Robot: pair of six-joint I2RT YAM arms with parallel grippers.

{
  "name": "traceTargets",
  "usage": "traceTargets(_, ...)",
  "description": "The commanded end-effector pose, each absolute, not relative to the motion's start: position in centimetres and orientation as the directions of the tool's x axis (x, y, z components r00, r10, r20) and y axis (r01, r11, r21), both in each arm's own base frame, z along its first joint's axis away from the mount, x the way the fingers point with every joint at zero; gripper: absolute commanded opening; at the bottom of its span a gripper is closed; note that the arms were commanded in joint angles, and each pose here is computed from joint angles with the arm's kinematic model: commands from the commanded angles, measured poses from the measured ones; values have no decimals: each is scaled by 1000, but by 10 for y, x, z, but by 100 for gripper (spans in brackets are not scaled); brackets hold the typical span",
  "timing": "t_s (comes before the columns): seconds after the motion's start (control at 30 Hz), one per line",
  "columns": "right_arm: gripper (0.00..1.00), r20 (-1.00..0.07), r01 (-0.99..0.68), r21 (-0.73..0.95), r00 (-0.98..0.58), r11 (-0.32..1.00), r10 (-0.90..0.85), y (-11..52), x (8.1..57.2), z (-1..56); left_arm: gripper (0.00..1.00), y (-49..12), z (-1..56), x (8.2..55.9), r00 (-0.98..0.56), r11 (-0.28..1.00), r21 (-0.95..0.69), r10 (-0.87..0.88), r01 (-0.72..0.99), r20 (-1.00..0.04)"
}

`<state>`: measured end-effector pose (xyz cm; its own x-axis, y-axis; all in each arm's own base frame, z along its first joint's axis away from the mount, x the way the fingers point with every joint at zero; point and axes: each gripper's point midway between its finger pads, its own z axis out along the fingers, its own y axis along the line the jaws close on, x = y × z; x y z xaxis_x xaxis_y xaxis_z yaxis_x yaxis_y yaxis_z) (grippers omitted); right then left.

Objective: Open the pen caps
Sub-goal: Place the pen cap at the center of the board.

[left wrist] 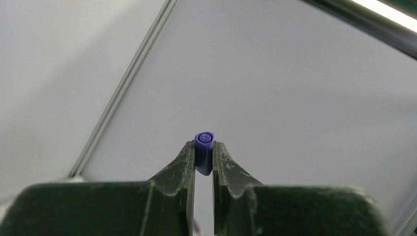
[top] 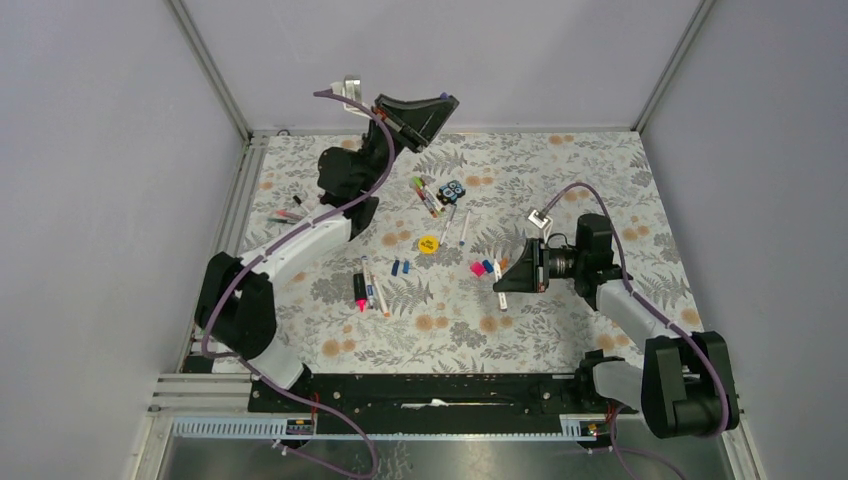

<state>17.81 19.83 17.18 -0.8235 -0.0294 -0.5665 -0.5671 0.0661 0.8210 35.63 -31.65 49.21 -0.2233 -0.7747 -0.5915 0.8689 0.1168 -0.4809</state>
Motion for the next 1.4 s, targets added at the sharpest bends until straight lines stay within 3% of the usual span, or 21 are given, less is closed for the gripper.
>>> traceTargets(0.0, 0, -680, -679, 731, -733, 64, -13, 191, 184, 191, 0, -306, 461, 342, -282, 165, -535, -703, 829, -653)
traceTargets(0.23, 0, -725, -697, 680, -686, 228, 63, 168, 212, 182, 0, -287, 346, 325, -443, 413, -649, -492, 639, -749)
traceTargets(0.5, 2, -753, -648, 567, -658, 508, 1, 143, 251, 143, 0, -246, 213, 313, -642, 698, -652, -359, 297, -677)
traceTargets(0.83, 1, -741, -636, 566, -671, 525, -14, 140, 255, 130, 0, -225, 116, 320, -768, 857, -515, -313, 25, -558)
traceTargets(1.37, 1, -747, -641, 569, -665, 516, -3, 138, 253, 128, 5, -257, 60, 328, -851, 931, -366, -180, 15, -493)
